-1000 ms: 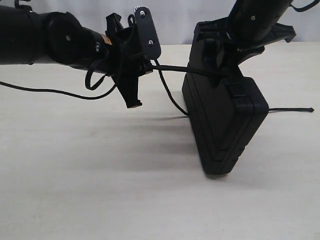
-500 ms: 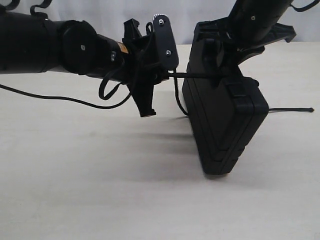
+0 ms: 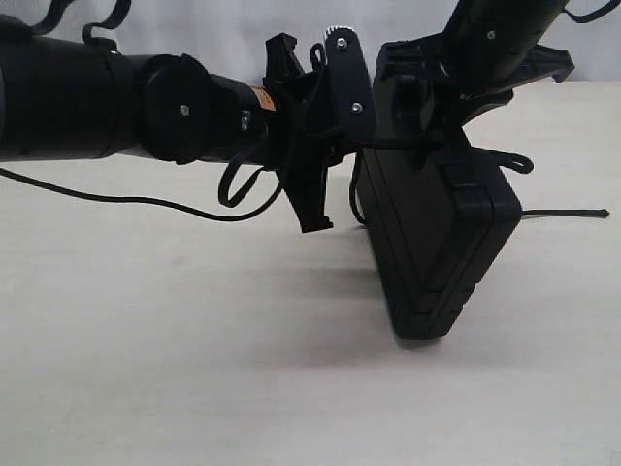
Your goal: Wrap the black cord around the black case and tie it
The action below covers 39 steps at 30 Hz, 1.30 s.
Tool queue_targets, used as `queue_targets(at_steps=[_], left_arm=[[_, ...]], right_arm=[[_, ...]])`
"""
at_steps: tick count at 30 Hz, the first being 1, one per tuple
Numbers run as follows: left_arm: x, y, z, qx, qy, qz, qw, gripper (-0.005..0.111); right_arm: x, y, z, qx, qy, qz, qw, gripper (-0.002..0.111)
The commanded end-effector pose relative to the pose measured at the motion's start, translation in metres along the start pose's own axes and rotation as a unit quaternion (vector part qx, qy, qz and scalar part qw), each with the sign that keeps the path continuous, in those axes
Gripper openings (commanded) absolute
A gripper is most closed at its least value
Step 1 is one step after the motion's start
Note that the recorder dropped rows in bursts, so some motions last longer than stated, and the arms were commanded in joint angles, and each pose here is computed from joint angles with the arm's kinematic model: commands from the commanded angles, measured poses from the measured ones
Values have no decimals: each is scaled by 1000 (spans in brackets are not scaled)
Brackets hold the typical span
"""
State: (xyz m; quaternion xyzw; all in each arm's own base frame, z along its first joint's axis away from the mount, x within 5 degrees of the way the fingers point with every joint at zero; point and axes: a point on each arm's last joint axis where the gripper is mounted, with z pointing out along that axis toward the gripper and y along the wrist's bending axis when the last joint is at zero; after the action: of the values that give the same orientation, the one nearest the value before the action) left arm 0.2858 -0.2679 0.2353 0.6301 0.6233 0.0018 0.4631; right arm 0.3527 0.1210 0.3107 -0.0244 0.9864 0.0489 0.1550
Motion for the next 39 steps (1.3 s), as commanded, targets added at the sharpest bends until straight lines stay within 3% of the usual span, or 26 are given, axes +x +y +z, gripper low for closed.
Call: queue_targets(at_steps=[1,10,20,24,31,36,39], left_arm=[[-13,-3,0,-25,-25,-2,999,0],[-30,-21,-1,-7,-44,15,999,0],[-32,-22,-1,-6,-47,-2,999,2],[-32,-22,-1,-6,-47,-7,999,17],[-32,-24,-1,2,-43,-6,999,54],[-30,-28,-1,26,-33,2,999,58],[-28,-31,-3,42,-21,50,998,58]], right_arm=[[-3,-1,4,1,-9,-2,1000,4],[-3,-1,4,1,-9,-2,1000,4],[-3,-1,4,2,-9,-2,1000,4],[-3,-1,4,2,-9,-2,1000,4],[-3,-1,4,2,-9,-2,1000,4],[-3,-1,4,2,-9,-2,1000,4],[-3,-1,4,1,-9,-2,1000,4]])
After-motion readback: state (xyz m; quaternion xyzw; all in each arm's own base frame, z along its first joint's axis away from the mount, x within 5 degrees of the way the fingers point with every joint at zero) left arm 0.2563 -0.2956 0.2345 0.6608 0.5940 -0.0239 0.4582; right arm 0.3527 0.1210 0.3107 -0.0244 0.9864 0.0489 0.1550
